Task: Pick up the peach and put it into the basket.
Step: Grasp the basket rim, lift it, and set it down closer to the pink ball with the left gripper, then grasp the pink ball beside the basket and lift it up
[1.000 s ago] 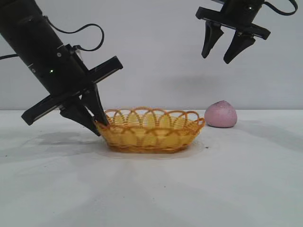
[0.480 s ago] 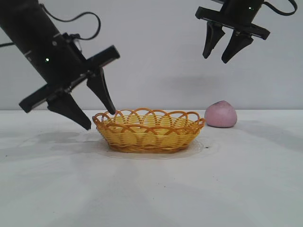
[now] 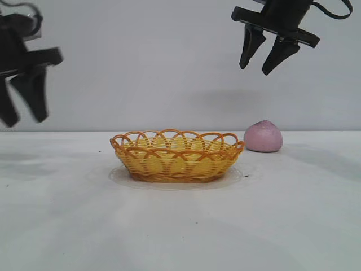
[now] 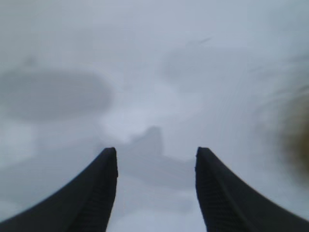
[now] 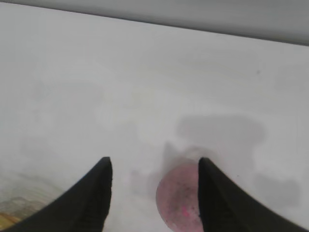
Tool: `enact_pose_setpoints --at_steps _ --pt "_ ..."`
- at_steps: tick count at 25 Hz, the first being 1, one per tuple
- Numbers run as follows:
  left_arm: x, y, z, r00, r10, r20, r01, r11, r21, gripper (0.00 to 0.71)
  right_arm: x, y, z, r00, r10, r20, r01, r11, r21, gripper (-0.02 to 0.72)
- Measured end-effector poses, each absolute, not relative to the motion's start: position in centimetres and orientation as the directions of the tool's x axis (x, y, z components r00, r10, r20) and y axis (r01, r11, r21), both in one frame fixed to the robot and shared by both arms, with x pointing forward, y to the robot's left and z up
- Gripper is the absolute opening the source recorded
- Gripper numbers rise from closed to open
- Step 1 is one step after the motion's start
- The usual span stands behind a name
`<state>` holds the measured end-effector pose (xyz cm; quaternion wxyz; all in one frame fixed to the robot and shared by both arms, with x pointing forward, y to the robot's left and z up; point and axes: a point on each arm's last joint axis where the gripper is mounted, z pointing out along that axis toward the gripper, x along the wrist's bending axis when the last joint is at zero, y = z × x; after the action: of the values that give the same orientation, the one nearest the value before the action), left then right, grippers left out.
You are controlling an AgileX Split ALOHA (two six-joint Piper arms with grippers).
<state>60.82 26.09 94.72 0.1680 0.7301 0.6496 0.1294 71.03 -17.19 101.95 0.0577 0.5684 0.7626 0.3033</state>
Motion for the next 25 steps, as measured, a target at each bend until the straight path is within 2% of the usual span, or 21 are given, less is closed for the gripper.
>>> enact_pose_setpoints --at_steps 3,7,11,18,19,25 --pt "60.6 26.5 95.1 0.114 0.993 0.018 0.909 -0.111 0.401 0.323 71.0 -17.2 101.9 -0.348 0.901 0.258 0.835 0.173 0.522 0.391" --pt "57.6 26.9 98.1 0.093 0.996 0.012 0.877 -0.087 0.473 0.323 70.9 -17.2 101.9 -0.349 0.899 0.263 0.840 0.176 0.513 0.391" --pt "50.6 27.6 101.9 0.079 0.997 0.004 0.823 -0.068 0.563 0.323 70.6 -17.2 101.8 -0.354 0.896 0.268 0.851 0.189 0.490 0.391" --pt "38.5 28.9 106.3 0.063 0.998 -0.002 0.777 -0.048 0.628 0.323 70.3 -17.1 101.7 -0.370 0.890 0.268 0.857 0.216 0.467 0.391" --pt "37.0 29.0 106.9 0.060 0.998 -0.004 0.767 -0.044 0.640 0.323 70.3 -17.1 101.7 -0.372 0.889 0.267 0.856 0.218 0.468 0.344" --pt "30.0 30.1 107.9 0.023 1.000 0.021 0.740 -0.031 0.672 0.323 70.2 -17.1 101.6 -0.376 0.886 0.271 0.863 0.228 0.450 0.344"
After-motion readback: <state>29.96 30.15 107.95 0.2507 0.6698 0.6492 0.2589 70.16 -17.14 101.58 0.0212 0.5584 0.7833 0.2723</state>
